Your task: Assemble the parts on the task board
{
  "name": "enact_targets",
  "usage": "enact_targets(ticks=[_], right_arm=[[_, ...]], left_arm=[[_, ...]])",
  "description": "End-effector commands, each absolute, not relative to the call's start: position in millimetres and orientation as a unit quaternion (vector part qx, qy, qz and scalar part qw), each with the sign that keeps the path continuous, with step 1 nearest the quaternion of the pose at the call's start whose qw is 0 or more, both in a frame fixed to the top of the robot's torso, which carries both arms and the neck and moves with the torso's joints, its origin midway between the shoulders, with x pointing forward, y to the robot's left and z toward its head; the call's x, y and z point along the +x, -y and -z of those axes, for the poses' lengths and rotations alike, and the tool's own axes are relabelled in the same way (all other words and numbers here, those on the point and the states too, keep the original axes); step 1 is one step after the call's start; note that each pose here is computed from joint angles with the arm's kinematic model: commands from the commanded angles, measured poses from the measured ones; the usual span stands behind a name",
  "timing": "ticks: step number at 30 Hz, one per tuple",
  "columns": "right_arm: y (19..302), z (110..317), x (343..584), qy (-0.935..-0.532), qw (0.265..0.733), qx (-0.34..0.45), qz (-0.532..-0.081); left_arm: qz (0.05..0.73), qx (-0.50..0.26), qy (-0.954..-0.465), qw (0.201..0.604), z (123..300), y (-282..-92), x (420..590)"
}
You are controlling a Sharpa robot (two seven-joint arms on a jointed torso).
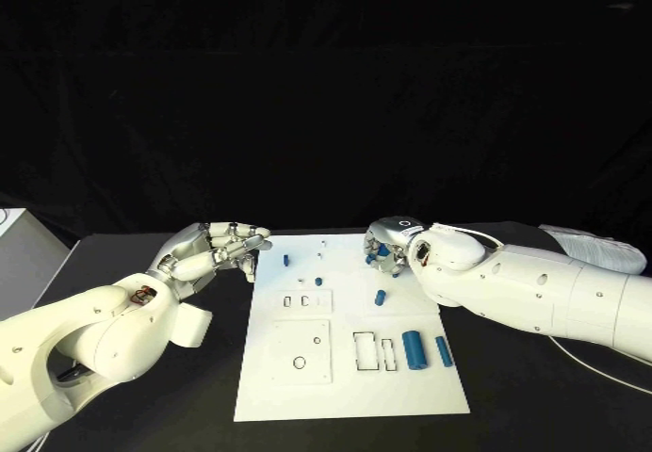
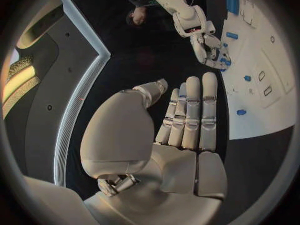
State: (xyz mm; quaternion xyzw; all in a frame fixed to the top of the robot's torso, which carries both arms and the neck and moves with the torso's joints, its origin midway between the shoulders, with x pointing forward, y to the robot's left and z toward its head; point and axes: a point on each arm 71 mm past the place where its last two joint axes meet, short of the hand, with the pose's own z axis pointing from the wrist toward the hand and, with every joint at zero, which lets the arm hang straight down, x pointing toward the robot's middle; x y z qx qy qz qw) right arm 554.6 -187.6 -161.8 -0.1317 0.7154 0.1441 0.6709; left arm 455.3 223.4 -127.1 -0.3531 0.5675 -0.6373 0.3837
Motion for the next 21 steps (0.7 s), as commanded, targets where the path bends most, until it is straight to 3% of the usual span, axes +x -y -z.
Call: enact_targets(ticks=[1, 21], right_arm=[[186.4, 163.5, 554.3, -0.72, 0.666, -0.14, -0.136], [182.1, 156.5, 551.3, -0.689, 0.698, -0.121, -0.151]], left_arm=[[0.644, -0.346, -0.569, 0.377, 126.2, -220.8, 454.5], [0.645, -0.345, -0.57, 0.374, 127.1, -220.2, 455.7]])
